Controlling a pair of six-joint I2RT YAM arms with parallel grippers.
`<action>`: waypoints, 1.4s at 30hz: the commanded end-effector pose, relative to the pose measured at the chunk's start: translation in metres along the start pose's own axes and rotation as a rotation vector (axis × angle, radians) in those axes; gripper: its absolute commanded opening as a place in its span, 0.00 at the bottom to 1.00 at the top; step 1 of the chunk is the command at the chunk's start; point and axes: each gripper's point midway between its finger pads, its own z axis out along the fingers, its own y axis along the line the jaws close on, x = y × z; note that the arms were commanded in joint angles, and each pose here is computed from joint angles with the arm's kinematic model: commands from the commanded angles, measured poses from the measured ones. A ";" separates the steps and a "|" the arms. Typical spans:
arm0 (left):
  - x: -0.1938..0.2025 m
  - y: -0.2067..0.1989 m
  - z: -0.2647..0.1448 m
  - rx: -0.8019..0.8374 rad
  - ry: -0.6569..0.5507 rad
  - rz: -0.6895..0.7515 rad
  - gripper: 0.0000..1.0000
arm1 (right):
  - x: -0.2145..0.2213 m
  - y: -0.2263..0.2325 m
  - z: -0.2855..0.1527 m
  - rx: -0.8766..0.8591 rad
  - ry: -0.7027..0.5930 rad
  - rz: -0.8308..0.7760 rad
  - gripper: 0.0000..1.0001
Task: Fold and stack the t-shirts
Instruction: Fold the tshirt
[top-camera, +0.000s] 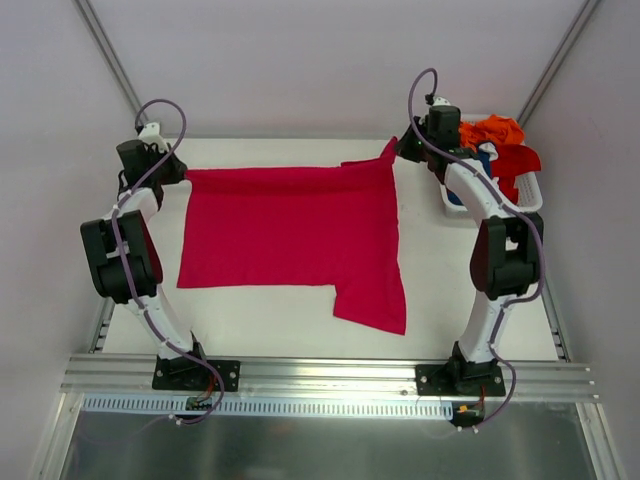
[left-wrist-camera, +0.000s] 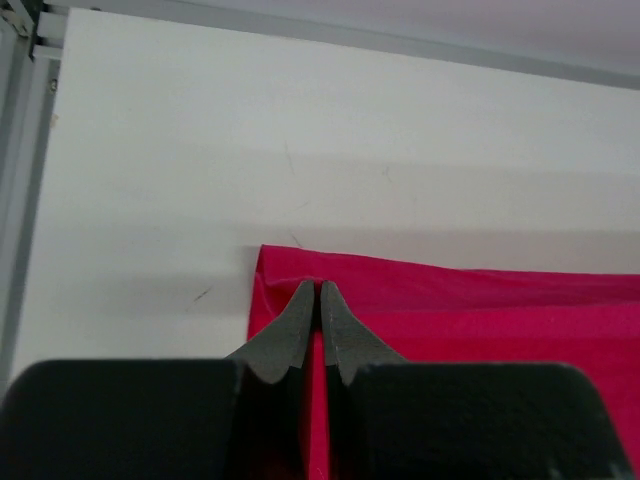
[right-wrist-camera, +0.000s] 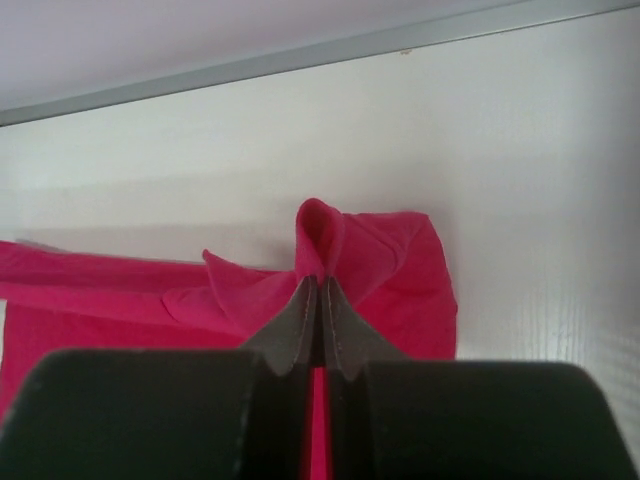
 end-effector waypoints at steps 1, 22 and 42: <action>-0.030 -0.008 -0.015 0.068 -0.109 0.185 0.00 | 0.007 0.012 -0.023 -0.054 -0.004 0.030 0.00; 0.056 0.007 -0.030 0.062 0.117 0.353 0.00 | 0.126 -0.028 -0.061 0.037 0.256 0.095 0.00; -0.021 -0.042 -0.092 0.023 0.069 -0.155 0.97 | 0.074 0.025 -0.093 0.011 0.389 -0.016 0.88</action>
